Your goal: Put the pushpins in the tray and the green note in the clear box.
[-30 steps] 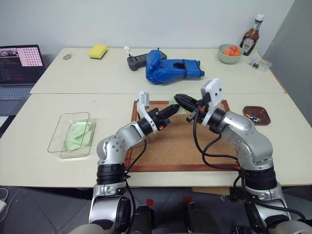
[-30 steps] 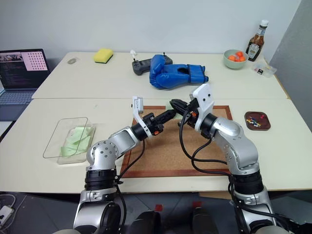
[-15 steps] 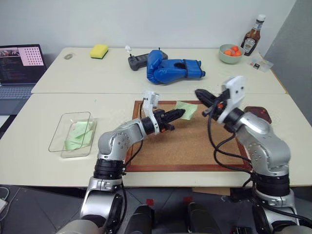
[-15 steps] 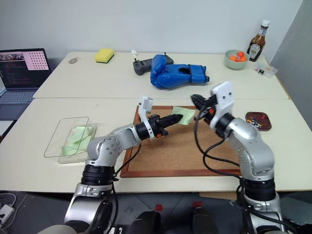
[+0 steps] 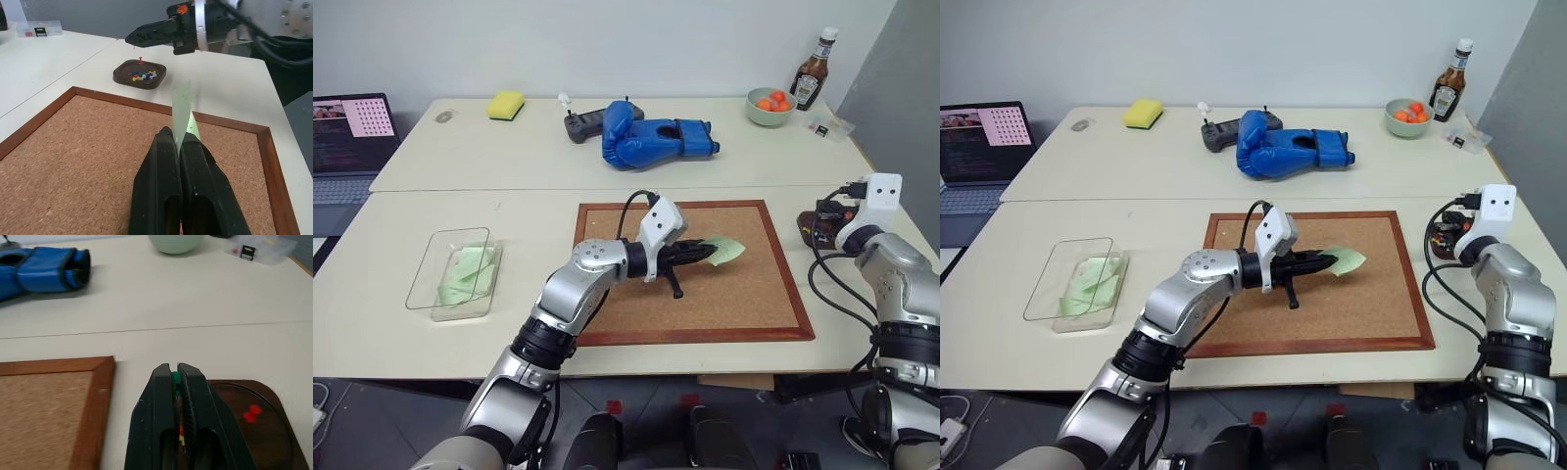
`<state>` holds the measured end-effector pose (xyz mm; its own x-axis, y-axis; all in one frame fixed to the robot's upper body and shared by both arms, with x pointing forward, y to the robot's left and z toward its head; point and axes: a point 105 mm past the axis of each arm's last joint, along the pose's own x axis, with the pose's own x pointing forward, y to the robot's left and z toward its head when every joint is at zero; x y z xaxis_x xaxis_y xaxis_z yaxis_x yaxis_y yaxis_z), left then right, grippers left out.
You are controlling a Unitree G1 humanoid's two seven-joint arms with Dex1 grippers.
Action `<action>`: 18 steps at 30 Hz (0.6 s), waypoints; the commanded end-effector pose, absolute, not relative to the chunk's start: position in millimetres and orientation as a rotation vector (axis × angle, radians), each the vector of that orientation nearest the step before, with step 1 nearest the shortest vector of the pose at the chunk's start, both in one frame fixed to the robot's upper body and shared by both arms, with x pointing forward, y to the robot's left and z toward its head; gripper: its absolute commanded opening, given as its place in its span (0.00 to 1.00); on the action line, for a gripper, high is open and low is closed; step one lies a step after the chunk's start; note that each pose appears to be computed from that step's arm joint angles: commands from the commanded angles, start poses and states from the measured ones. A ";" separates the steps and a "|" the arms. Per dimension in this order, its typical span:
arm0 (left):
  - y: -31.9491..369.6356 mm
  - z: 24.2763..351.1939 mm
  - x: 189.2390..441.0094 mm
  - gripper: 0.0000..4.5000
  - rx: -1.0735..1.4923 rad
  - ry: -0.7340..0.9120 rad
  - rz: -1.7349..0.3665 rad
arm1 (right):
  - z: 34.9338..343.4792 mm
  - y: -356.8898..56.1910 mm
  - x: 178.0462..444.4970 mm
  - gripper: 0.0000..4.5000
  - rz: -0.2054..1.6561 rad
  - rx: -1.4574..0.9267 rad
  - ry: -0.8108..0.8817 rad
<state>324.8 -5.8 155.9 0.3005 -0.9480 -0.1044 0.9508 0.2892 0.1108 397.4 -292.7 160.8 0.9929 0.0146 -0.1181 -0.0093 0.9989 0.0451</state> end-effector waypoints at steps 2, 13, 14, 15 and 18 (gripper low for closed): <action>0.4 163.8 322.4 0.00 0.170 -0.017 -1.251 | 168.5 -307.8 414.0 0.00 -0.014 0.054 0.090; 7.0 161.3 317.3 0.00 0.156 0.000 -1.220 | 143.2 -310.6 428.8 0.00 -0.038 0.071 0.139; 7.5 161.2 317.1 0.00 0.156 0.001 -1.218 | 143.4 -309.9 429.4 0.00 -0.036 0.070 0.137; 7.8 161.1 317.0 0.00 0.155 0.002 -1.217 | 143.5 -309.5 429.8 0.00 -0.035 0.070 0.136; 7.5 161.5 316.4 0.00 0.152 0.002 -1.216 | 142.9 -308.5 430.5 0.14 -0.030 0.068 0.136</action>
<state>319.3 7.8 146.5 0.3467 -0.9289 -0.1302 0.9374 0.3385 0.0816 425.2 -308.6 120.9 0.9789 -0.0311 -0.2020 0.0501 0.9947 0.0893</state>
